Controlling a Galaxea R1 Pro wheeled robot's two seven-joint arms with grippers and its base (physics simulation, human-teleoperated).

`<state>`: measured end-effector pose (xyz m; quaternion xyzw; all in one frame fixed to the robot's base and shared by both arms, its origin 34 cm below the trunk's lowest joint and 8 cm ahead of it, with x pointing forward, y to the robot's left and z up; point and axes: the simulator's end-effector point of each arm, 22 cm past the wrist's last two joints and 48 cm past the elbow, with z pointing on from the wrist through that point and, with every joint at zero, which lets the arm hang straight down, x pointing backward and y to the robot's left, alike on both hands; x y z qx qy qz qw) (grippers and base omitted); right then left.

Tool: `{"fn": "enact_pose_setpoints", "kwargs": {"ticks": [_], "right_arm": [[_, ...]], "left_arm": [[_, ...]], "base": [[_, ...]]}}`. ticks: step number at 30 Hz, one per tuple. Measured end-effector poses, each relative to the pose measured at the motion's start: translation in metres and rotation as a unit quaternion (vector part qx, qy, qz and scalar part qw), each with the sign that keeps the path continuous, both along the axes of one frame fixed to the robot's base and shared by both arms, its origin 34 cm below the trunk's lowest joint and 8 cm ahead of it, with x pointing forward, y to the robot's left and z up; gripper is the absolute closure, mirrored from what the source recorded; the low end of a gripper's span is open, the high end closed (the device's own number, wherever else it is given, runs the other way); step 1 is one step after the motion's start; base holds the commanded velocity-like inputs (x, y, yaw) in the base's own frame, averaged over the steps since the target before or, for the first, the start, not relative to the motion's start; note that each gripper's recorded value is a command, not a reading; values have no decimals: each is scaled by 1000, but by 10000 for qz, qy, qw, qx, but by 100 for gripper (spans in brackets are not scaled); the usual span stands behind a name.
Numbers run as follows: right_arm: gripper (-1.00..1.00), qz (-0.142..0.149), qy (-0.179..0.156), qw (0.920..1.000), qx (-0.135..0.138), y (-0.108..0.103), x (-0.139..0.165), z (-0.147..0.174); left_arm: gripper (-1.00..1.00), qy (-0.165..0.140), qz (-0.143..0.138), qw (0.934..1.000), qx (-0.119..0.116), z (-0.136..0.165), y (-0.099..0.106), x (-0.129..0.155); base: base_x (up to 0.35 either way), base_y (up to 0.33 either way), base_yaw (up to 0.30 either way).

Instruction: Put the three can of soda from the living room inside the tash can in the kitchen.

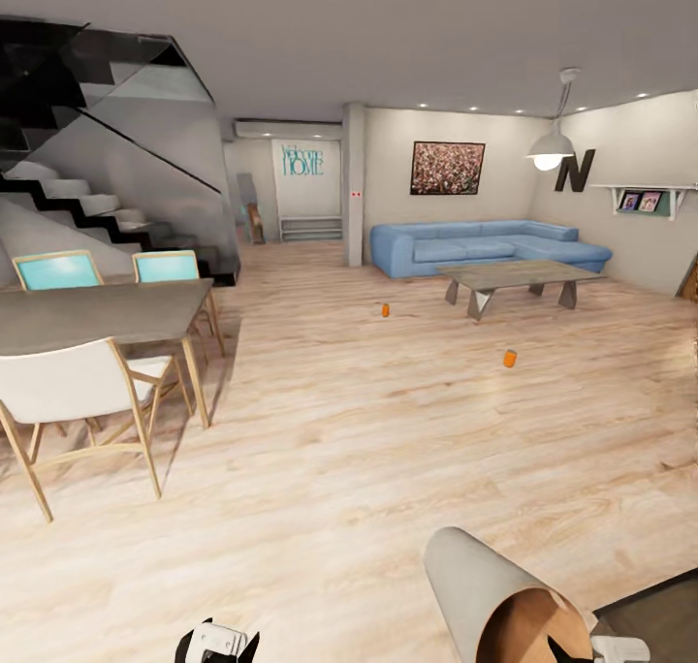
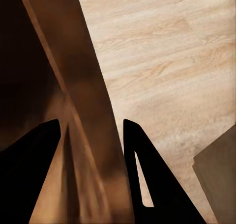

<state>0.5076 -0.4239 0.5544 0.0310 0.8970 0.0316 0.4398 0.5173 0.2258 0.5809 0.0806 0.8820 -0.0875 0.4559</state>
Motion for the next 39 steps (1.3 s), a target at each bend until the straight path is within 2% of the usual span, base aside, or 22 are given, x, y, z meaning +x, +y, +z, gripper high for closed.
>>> {"fn": "enact_pose_setpoints", "kwargs": {"ticks": [20,29,39], "right_arm": [[100,36,-7,10000,-6,2,0,0],[100,19,-20,10000,1,2,1,1],[100,35,-43,10000,-16,2,2,2]], "left_arm": [[-100,18,1,10000,-3,-1,0,-1],[-100,-4,3,10000,-2,0,0,0],[-100,-23,-2,10000,1,2,0,1]], "base": [[175,277,-10],[205,284,-137],[250,184,-20]]}}
